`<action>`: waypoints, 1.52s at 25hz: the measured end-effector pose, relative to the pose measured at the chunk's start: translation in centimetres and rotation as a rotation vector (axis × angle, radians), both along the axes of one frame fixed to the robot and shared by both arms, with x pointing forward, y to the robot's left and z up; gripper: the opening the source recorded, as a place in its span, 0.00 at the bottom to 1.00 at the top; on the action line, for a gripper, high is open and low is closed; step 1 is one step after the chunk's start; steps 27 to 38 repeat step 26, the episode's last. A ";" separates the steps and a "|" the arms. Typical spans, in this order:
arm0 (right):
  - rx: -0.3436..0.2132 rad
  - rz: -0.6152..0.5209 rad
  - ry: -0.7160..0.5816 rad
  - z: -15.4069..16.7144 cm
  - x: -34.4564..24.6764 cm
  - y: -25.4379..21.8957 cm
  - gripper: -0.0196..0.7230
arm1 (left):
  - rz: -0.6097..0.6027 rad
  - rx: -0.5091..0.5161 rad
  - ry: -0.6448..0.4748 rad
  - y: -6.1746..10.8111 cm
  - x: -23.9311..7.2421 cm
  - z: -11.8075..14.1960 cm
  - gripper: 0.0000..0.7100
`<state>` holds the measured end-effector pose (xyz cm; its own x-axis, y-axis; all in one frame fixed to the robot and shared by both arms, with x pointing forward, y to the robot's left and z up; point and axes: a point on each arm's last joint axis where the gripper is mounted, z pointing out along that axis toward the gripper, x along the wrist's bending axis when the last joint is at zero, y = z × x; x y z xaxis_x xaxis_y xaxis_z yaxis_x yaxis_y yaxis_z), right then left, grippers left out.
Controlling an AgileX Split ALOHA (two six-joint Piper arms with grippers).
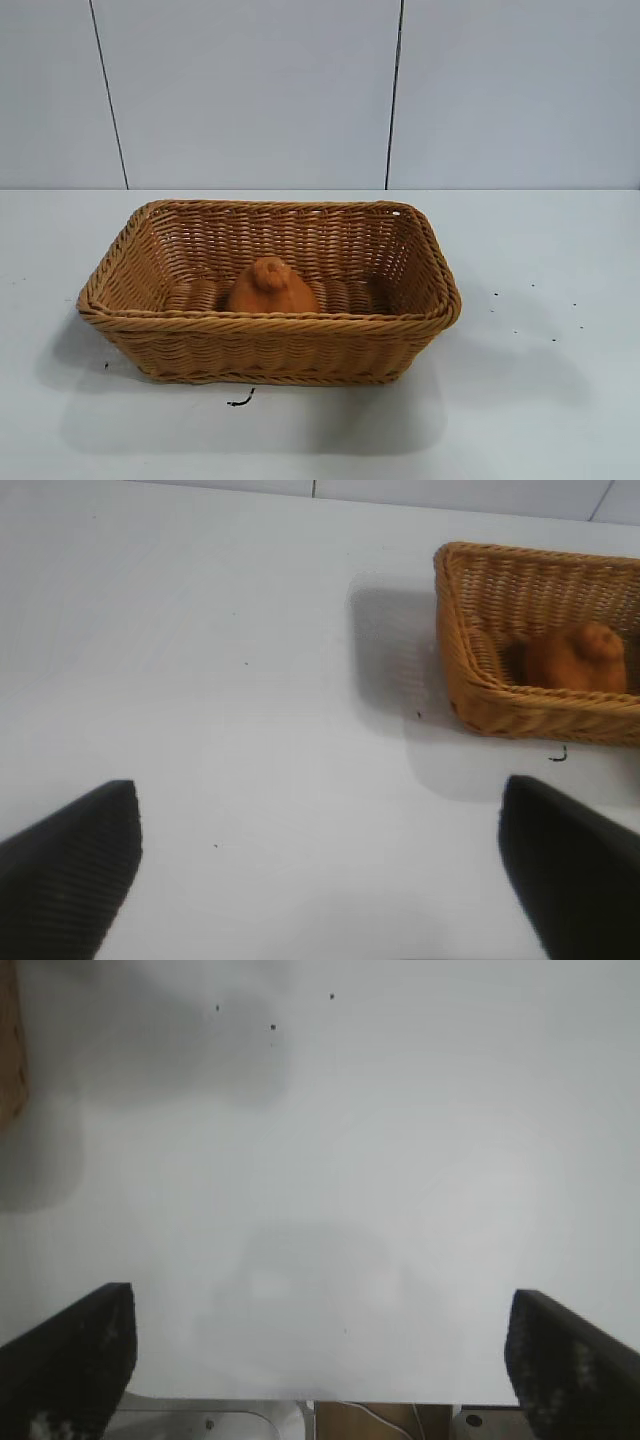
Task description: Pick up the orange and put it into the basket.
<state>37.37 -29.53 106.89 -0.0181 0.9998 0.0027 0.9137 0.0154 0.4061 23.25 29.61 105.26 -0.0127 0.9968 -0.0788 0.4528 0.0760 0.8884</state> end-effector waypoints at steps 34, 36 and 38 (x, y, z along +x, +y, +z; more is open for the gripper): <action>0.000 0.018 -0.717 -1.5 -13.8 -0.3 0.96 | 0.000 0.000 0.000 0.0 0.0 0.0 0.98; 0.000 0.018 -0.717 -1.5 -13.8 -0.3 0.96 | 0.000 0.000 0.000 0.0 0.0 0.0 0.98; 0.000 0.018 -0.717 -1.5 -13.8 -0.3 0.96 | 0.000 0.000 0.000 0.0 0.0 0.0 0.98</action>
